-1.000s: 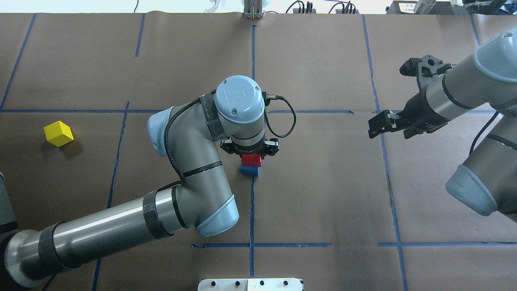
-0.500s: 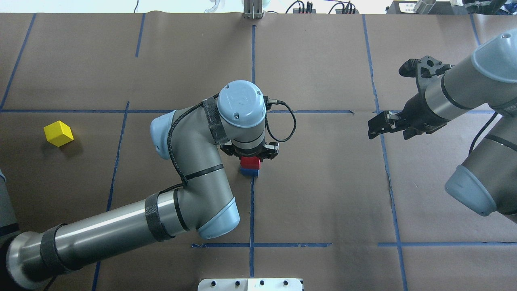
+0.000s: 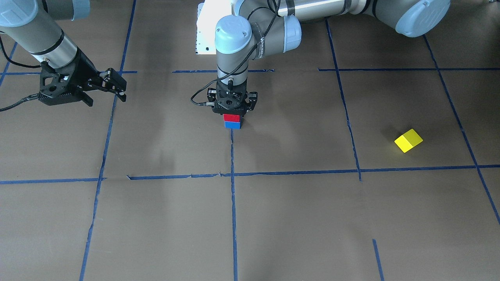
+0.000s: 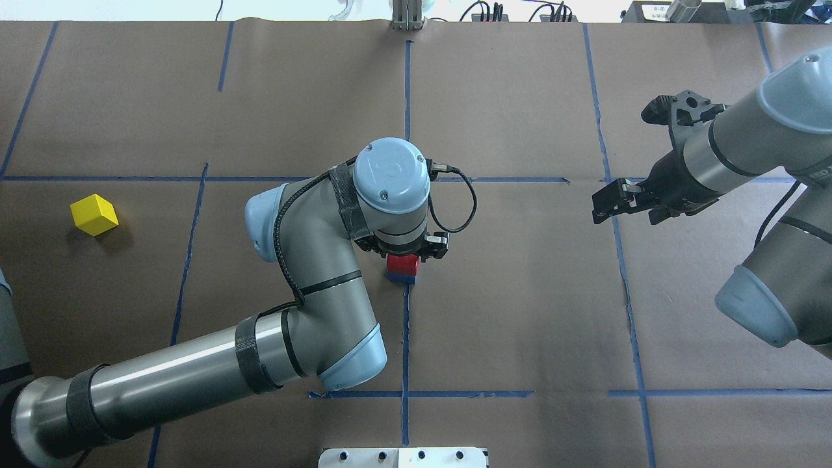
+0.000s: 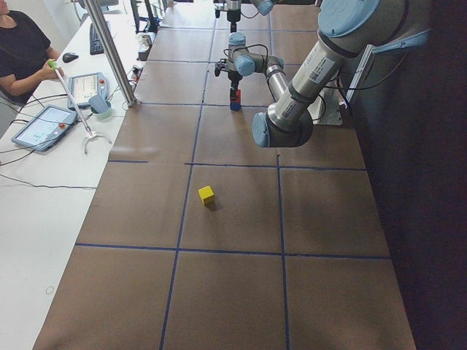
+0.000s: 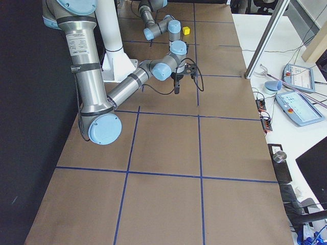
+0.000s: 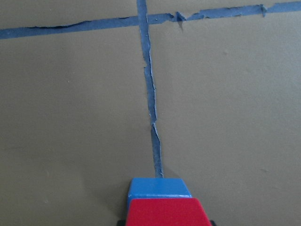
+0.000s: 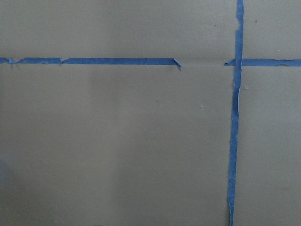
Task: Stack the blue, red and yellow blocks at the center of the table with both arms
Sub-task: 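Release the red cube and move the left gripper to the yellow cube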
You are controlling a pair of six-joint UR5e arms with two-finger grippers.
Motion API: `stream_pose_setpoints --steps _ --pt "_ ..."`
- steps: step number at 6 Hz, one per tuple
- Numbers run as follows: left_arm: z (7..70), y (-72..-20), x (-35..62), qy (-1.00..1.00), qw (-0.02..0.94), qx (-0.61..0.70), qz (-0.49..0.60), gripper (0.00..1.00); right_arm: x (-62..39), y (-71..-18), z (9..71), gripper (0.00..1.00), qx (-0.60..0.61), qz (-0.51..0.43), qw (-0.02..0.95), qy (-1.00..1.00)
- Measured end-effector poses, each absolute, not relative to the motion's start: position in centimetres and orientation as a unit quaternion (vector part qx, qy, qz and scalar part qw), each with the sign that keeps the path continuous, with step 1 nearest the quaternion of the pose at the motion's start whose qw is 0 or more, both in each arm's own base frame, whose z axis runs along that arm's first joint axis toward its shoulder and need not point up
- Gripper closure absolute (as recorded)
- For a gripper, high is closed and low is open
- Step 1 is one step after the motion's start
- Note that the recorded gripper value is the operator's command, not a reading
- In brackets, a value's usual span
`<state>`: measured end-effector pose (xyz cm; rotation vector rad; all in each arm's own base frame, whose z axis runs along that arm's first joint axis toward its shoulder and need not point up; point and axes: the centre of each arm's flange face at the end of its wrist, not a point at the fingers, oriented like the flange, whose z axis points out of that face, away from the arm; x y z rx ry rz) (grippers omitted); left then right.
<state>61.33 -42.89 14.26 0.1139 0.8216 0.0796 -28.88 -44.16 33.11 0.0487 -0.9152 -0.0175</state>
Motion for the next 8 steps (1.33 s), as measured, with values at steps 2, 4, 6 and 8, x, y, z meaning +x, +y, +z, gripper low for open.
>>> stream_pose_setpoints --steps 2,4,6,8 --pt "13.0 -42.7 60.3 0.409 0.909 0.066 0.038 0.00 -28.9 -44.2 33.1 0.00 0.023 -0.009 0.897 -0.442" --pt "11.7 -42.7 53.6 0.429 0.899 0.089 0.027 0.00 -28.9 -44.1 33.1 0.00 0.024 -0.009 0.897 -0.442" --pt "16.7 -42.7 45.1 0.420 0.895 0.132 0.067 0.00 -28.6 -44.1 33.2 0.00 0.023 -0.008 0.897 -0.442" --pt "25.6 -46.3 35.2 0.381 0.898 0.150 0.163 0.00 -28.5 -44.0 33.3 0.00 0.023 -0.007 0.897 -0.442"
